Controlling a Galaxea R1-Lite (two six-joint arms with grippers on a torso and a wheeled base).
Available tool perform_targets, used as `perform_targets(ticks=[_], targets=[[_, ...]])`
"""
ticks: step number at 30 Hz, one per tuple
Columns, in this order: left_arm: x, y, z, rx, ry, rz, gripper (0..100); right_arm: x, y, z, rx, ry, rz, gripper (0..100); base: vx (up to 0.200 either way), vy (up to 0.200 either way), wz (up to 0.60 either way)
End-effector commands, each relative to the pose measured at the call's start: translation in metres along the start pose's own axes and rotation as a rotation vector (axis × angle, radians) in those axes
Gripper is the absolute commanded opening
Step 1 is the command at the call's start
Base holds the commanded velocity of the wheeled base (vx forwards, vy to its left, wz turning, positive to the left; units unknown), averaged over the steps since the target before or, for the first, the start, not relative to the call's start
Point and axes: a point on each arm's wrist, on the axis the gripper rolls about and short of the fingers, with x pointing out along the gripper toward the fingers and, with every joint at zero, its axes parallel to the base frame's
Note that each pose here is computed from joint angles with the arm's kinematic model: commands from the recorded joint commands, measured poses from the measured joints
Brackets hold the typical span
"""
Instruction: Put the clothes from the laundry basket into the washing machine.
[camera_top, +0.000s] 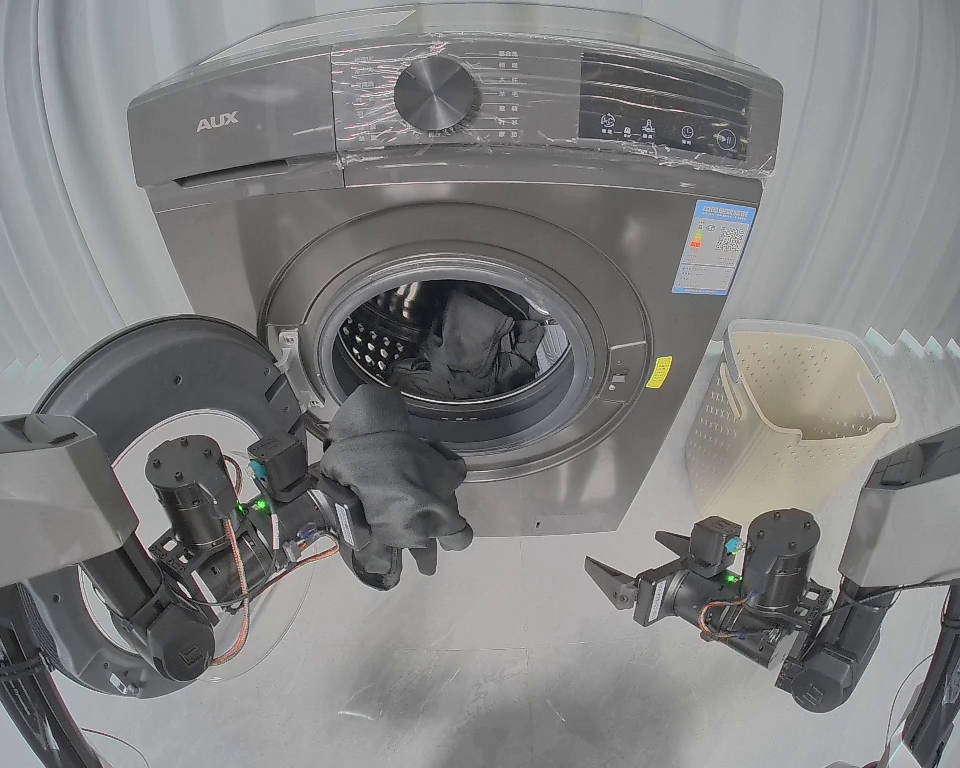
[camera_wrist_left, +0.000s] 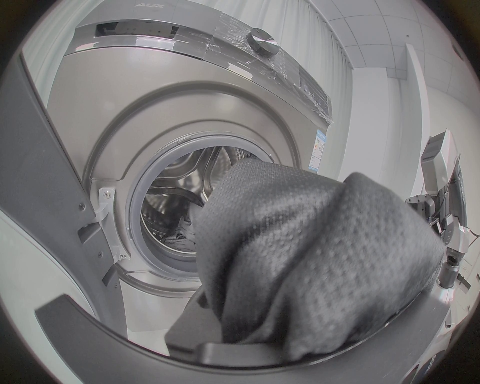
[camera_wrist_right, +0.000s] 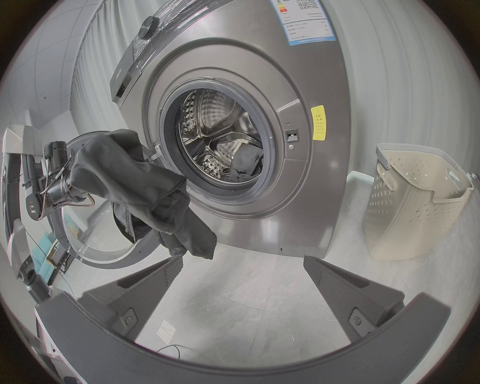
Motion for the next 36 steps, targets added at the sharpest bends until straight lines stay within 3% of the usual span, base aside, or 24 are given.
perform_targets(ticks=[1, 6, 9, 12, 21, 27, 36], targets=[[-0.004, 0.001, -0.002, -0.004, 0.013, 0.009, 0, -0.003, -0.006, 0.008, 0.006, -0.028, -0.022, 100, 0.0, 0.0, 0.0], [-0.006, 0.0, -0.007, -0.004, 0.039, 0.009, 0, 0.0, -0.023, 0.008, 0.012, -0.03, -0.087, 100, 0.0, 0.0, 0.0], [-0.007, -0.002, -0.01, -0.003, 0.051, 0.005, 0, 0.0, -0.027, 0.01, 0.015, -0.036, -0.098, 100, 0.0, 0.0, 0.0], [-0.006, -0.002, -0.008, -0.006, 0.042, 0.005, 0, 0.0, -0.025, 0.011, 0.014, -0.043, -0.09, 100, 0.0, 0.0, 0.0], [-0.004, -0.002, -0.015, 0.006, 0.062, 0.004, 0, 0.001, -0.02, 0.011, 0.01, -0.043, -0.075, 100, 0.2, 0.0, 0.0], [-0.004, -0.002, -0.016, 0.006, 0.069, 0.004, 0, 0.0, -0.019, 0.012, 0.01, -0.048, -0.073, 100, 0.0, 0.0, 0.0], [-0.004, -0.004, -0.021, 0.01, 0.086, -0.001, 0, -0.001, -0.015, 0.009, 0.005, -0.036, -0.061, 100, 0.133, 0.0, 0.0]])
